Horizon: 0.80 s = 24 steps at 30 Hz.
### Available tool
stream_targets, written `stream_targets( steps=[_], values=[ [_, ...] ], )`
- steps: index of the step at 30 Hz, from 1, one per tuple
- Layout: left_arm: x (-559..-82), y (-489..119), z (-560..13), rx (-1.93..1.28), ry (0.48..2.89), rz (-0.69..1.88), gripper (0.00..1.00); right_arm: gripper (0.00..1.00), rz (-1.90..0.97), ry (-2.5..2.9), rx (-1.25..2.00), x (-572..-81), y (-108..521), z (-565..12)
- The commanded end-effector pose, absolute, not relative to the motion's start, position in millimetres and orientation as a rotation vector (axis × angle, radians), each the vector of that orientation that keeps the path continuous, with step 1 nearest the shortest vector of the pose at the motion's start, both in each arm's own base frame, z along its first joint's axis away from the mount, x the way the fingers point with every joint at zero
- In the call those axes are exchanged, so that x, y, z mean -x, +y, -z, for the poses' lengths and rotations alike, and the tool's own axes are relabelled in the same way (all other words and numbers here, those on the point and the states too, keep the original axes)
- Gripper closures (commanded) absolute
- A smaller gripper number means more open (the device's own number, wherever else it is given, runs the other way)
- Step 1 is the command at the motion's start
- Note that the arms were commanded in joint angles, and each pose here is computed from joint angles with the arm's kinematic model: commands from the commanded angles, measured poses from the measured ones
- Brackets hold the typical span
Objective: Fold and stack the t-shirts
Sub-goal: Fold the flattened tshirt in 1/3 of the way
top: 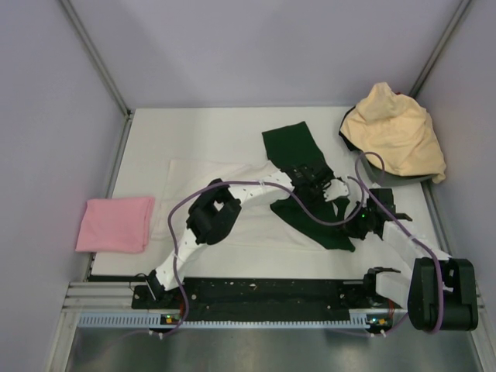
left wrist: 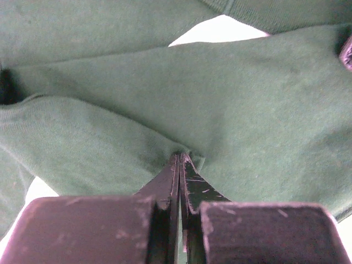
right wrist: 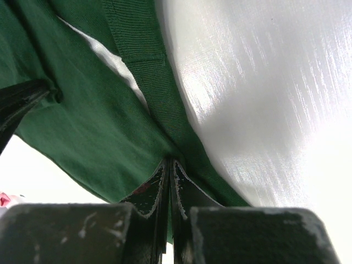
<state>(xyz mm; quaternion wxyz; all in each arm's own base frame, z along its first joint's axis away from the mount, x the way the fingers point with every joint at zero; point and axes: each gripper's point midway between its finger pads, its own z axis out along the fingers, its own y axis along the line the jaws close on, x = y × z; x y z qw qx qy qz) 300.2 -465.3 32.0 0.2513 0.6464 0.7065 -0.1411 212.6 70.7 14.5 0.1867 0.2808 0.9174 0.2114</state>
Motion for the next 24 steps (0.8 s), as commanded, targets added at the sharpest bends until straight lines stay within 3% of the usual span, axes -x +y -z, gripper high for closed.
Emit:
stream_targets(
  steps=[1,7,9,10,11,13,15,24],
  values=[
    [-325,-453,-90,-1.640,1.876,0.350,1.00,1.00,-0.493,2.633,-0.825,-199,59,0],
    [-350,-435,-100,-1.563,1.911,0.339,1.00,1.00,-0.488,2.642,-0.828,-198,58,1],
    [-336,-436,-97,-1.637,1.894,0.445,1.00,1.00,-0.486,2.642,-0.828,-198,58,1],
    [-320,-439,-94,-1.719,1.859,0.512,0.96,1.00,-0.486,2.643,-0.822,-198,58,1],
    [-306,-441,-91,-1.765,1.843,0.557,0.77,1.00,-0.486,2.642,-0.821,-198,58,1],
    [-290,-449,-84,-1.825,1.790,0.567,0.57,1.00,-0.485,2.644,-0.818,-198,58,1],
    [-286,-456,-80,-1.834,1.761,0.588,0.49,1.00,-0.487,2.643,-0.817,-199,58,0],
    [-305,-470,-51,-1.792,1.862,0.534,0.49,1.00,-0.495,2.643,-0.812,-198,59,0]
  ],
)
